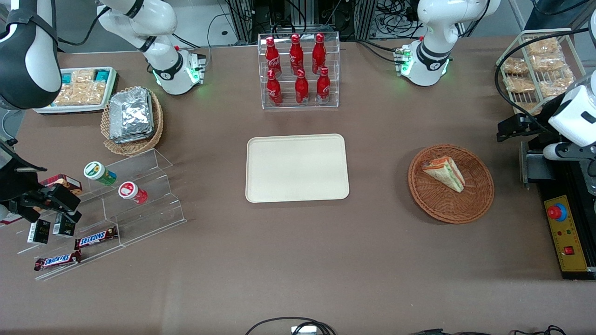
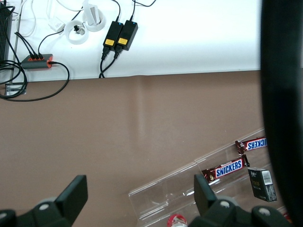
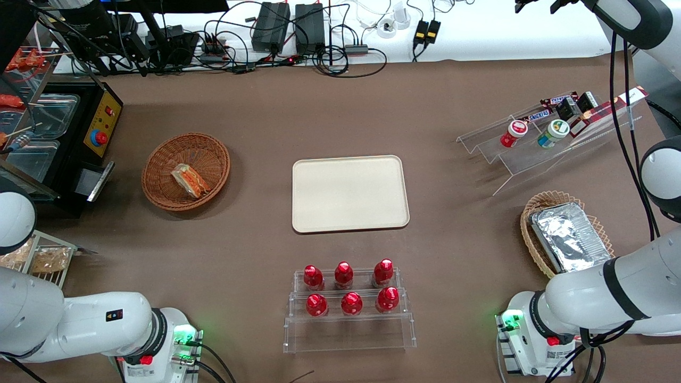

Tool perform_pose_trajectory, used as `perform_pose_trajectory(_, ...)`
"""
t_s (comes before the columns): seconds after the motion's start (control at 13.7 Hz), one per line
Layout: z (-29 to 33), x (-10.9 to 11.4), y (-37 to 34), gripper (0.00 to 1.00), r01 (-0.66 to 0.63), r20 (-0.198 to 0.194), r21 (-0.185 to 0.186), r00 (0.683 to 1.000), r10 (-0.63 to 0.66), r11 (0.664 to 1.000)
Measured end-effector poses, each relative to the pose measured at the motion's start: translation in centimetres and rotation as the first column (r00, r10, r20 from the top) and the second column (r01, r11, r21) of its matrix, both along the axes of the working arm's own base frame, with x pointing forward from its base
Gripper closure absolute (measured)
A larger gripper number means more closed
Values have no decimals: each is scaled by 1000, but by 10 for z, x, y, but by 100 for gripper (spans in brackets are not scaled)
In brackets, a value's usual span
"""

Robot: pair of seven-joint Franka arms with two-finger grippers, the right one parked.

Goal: Place sandwich from basket to tray
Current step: 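Move the left gripper over the wicker basket holding the sandwich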

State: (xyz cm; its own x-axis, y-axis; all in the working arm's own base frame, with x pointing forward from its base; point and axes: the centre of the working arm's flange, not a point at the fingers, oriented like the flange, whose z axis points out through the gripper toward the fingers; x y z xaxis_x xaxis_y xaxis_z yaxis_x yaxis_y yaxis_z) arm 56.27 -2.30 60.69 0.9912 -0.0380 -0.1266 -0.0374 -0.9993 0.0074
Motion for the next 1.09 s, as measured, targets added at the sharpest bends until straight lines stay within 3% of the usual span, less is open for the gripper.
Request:
perform_pose_trajectory(0.44,-4,0,3,0,-2,-13,12,1000,2,1000)
perform_pose_trajectory(0.8,-49,2,9,0,-45,-61,41,997,48,998)
perform_pose_trajectory(1.09,-106,0,10,0,-149,-35,61,988,152,987)
